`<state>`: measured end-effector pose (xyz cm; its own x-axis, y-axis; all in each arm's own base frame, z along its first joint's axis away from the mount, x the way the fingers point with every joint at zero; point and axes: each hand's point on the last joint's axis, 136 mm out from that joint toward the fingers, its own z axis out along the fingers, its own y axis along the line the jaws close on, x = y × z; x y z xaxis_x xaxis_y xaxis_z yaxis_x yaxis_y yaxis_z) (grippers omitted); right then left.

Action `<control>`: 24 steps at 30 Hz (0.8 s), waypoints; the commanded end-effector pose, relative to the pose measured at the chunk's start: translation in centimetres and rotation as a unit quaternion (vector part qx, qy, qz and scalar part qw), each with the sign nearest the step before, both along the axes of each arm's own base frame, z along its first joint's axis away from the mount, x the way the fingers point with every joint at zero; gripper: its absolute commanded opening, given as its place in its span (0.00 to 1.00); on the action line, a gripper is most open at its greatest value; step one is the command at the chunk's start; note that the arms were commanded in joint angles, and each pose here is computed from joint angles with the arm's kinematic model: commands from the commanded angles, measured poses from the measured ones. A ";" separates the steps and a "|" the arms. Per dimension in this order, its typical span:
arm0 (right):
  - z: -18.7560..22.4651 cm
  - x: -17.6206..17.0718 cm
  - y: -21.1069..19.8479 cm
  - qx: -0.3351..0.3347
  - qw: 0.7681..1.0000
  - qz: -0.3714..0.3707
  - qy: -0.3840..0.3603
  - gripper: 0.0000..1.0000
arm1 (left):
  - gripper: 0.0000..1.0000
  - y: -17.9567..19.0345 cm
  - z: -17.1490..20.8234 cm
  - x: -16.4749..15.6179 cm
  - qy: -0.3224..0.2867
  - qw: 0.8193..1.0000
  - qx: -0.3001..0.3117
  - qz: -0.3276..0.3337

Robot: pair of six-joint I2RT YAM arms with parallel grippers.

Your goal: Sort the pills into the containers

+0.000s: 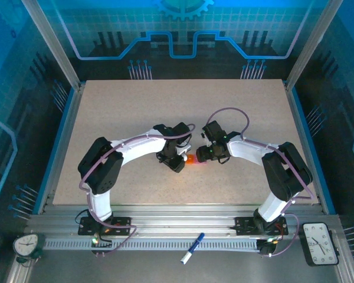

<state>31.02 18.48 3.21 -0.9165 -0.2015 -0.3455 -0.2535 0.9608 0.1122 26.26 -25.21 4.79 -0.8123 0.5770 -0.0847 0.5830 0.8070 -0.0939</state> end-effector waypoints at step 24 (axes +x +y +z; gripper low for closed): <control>-2.5 -2.3 -1.1 -0.032 0.999 0.000 0.043 0.69 | 0.00 0.3 0.4 -0.1 0.024 0.996 0.063 -0.050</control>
<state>31.09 18.52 3.20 -0.9153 -0.2003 -0.3495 -0.2536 0.9606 0.1135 26.58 -25.14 5.02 -0.7743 0.6328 -0.0063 0.6325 0.7734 -0.0420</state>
